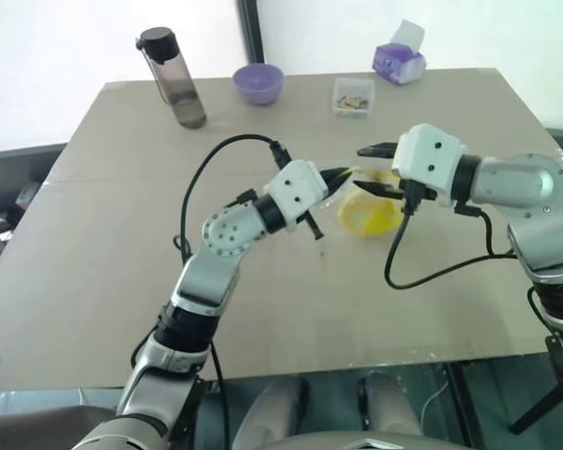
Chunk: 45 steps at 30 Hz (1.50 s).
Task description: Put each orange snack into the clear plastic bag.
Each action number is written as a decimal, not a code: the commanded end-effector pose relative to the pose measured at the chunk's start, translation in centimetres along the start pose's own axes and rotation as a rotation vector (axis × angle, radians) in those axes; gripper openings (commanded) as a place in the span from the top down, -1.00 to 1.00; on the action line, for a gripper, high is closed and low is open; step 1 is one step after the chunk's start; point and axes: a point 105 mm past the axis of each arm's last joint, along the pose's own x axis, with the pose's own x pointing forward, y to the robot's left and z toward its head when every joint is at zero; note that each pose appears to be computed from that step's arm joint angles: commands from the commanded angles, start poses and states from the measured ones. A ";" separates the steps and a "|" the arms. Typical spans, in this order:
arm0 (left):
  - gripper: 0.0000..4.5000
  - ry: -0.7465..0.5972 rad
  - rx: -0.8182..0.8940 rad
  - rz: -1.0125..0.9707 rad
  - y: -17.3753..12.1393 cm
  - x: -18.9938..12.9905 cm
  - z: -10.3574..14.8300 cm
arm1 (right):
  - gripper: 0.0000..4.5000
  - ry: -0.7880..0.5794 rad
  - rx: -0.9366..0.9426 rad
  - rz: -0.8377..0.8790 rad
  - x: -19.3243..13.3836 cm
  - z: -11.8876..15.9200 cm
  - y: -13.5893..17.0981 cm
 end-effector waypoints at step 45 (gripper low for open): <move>1.00 0.033 0.086 0.036 3.3 -3.3 0.2 | 0.98 0.299 0.063 -0.093 -6.2 -7.2 -0.2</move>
